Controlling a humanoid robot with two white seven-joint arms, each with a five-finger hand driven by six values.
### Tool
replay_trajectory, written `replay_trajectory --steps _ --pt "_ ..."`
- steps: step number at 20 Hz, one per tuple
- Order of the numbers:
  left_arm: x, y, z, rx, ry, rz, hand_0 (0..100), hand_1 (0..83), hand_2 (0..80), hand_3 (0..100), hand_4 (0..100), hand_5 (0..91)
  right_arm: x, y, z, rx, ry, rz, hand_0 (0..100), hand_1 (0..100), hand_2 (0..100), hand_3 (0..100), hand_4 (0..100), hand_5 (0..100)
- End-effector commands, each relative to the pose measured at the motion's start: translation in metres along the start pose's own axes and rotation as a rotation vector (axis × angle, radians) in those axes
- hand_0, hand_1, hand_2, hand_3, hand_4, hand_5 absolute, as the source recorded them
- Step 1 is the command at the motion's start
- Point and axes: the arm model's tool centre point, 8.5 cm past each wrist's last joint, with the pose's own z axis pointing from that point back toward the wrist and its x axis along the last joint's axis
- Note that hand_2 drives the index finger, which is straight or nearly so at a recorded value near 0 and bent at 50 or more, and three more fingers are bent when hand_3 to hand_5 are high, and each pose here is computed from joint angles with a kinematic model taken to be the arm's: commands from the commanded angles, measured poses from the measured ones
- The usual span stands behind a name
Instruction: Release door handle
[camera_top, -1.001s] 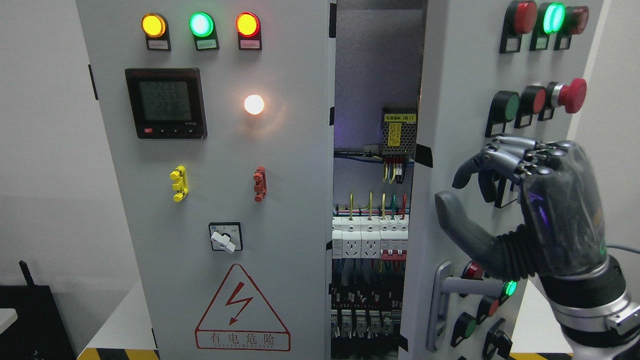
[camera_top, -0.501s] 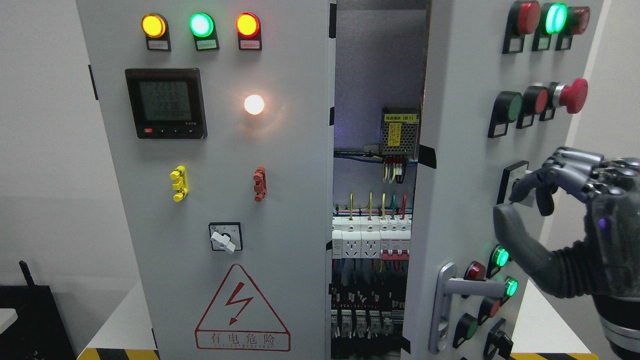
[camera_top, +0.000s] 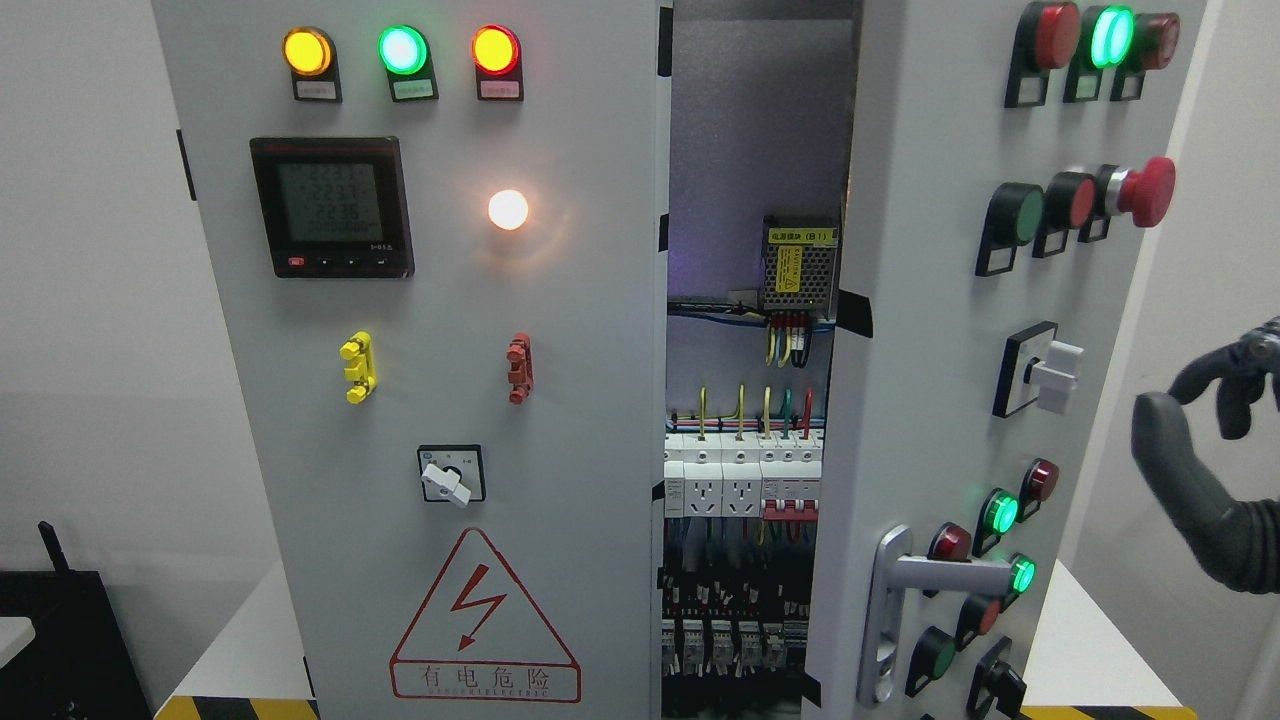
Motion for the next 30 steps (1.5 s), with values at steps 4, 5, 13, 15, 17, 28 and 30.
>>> replay_trajectory --steps 4,5,13,15,17,28,30 --pt "0.01 -0.002 -0.001 -0.005 -0.03 0.001 12 38.9 0.0 0 0 0.0 -0.112 -0.021 0.116 0.037 0.479 0.151 55 29 65 100 92 96" --pt "0.01 -0.002 -0.001 -0.006 -0.03 0.0 12 38.9 0.0 0 0 0.0 -0.119 -0.02 0.133 0.047 0.534 0.148 55 28 64 100 91 96" --pt "0.01 -0.002 -0.001 -0.006 -0.03 0.0 12 38.9 0.0 0 0 0.0 -0.146 -0.011 0.29 0.237 0.935 0.123 57 25 47 82 67 70" --pt "0.01 -0.002 -0.001 -0.006 -0.03 0.0 12 38.9 0.0 0 0 0.0 -0.145 -0.012 0.337 0.3 1.047 0.117 58 24 44 77 62 63" --pt "0.01 -0.002 -0.001 -0.005 -0.03 0.001 12 38.9 0.0 0 0 0.0 -0.141 -0.014 0.383 0.376 1.159 0.109 59 23 38 66 54 52" --pt "0.01 -0.002 -0.001 -0.005 -0.03 0.003 12 38.9 0.0 0 0 0.0 -0.069 -0.027 0.586 0.66 1.717 -0.006 55 19 25 38 30 29" --pt "0.01 -0.002 -0.001 -0.005 -0.03 0.003 12 38.9 0.0 0 0 0.0 -0.053 -0.031 0.611 0.702 1.793 -0.014 54 20 23 34 26 22"
